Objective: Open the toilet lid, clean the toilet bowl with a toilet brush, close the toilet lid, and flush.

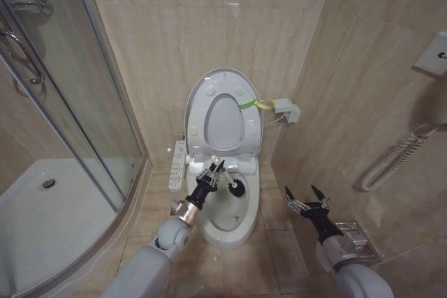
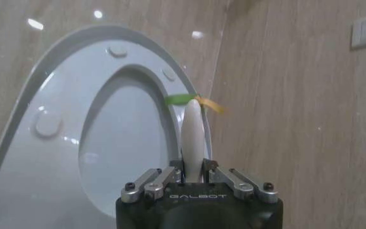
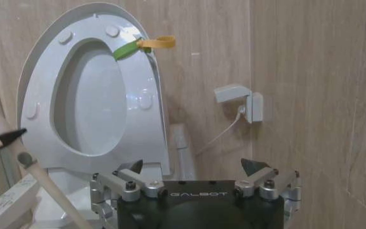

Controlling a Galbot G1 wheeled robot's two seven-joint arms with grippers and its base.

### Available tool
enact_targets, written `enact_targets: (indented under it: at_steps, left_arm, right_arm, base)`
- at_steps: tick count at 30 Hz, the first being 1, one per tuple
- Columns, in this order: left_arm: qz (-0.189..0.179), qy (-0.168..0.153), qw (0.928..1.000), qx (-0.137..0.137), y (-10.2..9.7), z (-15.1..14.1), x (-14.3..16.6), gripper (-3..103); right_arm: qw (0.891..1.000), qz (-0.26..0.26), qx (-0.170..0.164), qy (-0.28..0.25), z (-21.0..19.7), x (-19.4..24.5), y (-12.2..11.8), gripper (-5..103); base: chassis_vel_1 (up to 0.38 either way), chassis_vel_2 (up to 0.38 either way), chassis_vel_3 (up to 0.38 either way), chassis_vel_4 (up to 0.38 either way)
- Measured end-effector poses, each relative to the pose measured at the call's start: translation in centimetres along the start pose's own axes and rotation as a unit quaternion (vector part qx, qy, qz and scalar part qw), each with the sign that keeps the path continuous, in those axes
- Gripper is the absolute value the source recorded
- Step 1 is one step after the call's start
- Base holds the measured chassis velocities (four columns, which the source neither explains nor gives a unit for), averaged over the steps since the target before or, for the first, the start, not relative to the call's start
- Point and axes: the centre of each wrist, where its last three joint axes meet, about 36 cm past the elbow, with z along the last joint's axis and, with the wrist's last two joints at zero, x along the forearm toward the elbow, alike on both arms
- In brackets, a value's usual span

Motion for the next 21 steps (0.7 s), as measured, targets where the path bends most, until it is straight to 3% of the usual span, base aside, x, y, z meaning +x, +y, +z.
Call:
enact_targets:
  at_steps: [14,21]
  left_arm:
    - [0.006,0.055,0.9981,-0.025,-1.6,6.2,1.4,19]
    - [0.001,0.064,0.9976,-0.026,-1.8,8.2,1.5,19]
  right_arm:
    - [1.000,0.000,0.000,0.000,0.0,0.0,0.0,100]
    - [1.000,0.000,0.000,0.000,0.0,0.0,0.0,100]
  base:
    - [0.000,0.000,0.000,0.000]
    - [0.000,0.000,0.000,0.000]
